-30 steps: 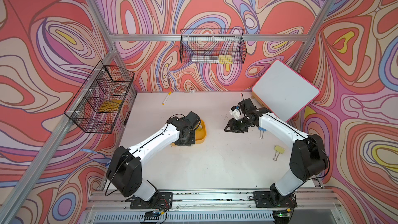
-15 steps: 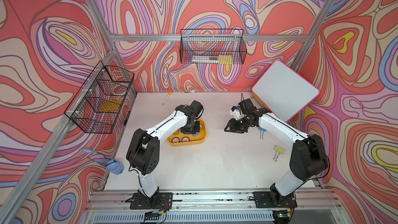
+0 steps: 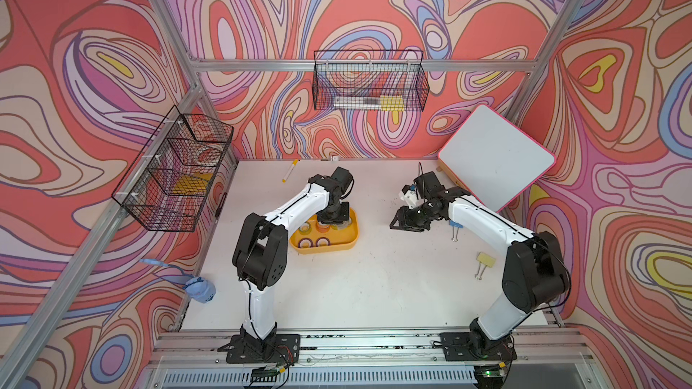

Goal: Put the transparent tape into the storage box
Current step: Place the tape in the storage box.

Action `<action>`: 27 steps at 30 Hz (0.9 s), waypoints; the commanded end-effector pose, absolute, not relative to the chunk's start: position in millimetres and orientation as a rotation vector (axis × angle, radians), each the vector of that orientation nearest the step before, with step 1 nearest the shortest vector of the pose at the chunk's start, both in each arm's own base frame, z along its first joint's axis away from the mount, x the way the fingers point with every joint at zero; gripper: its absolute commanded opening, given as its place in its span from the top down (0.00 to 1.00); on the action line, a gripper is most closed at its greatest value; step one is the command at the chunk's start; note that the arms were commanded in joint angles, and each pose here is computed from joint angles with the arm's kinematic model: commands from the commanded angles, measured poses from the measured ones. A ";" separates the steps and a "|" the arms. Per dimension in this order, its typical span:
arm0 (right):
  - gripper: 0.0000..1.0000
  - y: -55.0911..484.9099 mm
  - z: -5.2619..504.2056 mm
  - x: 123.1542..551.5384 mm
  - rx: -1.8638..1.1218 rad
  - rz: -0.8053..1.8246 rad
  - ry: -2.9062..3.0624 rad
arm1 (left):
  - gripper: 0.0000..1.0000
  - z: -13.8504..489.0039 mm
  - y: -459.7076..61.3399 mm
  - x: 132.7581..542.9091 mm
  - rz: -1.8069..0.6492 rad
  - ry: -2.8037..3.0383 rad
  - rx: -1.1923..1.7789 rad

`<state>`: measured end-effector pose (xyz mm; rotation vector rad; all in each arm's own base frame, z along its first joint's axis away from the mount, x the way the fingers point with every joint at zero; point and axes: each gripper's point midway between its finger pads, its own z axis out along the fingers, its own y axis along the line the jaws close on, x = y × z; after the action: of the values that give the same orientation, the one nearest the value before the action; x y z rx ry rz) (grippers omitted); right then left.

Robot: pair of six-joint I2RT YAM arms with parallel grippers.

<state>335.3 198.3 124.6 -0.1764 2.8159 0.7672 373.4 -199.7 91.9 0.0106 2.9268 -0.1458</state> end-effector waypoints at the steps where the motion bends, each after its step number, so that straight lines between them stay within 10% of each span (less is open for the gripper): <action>1: 0.57 199.8 127.7 345.3 -0.174 0.770 2.795 | 0.85 77.3 -193.3 352.4 -0.159 2.985 0.000; 27: 0.57 200.6 132.0 350.8 -0.144 0.764 2.800 | 0.85 38.5 -196.8 348.7 -0.179 3.013 0.026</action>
<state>343.1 201.1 127.0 -0.1557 2.8136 0.7715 341.9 -192.8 40.6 0.0171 3.0204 -0.1624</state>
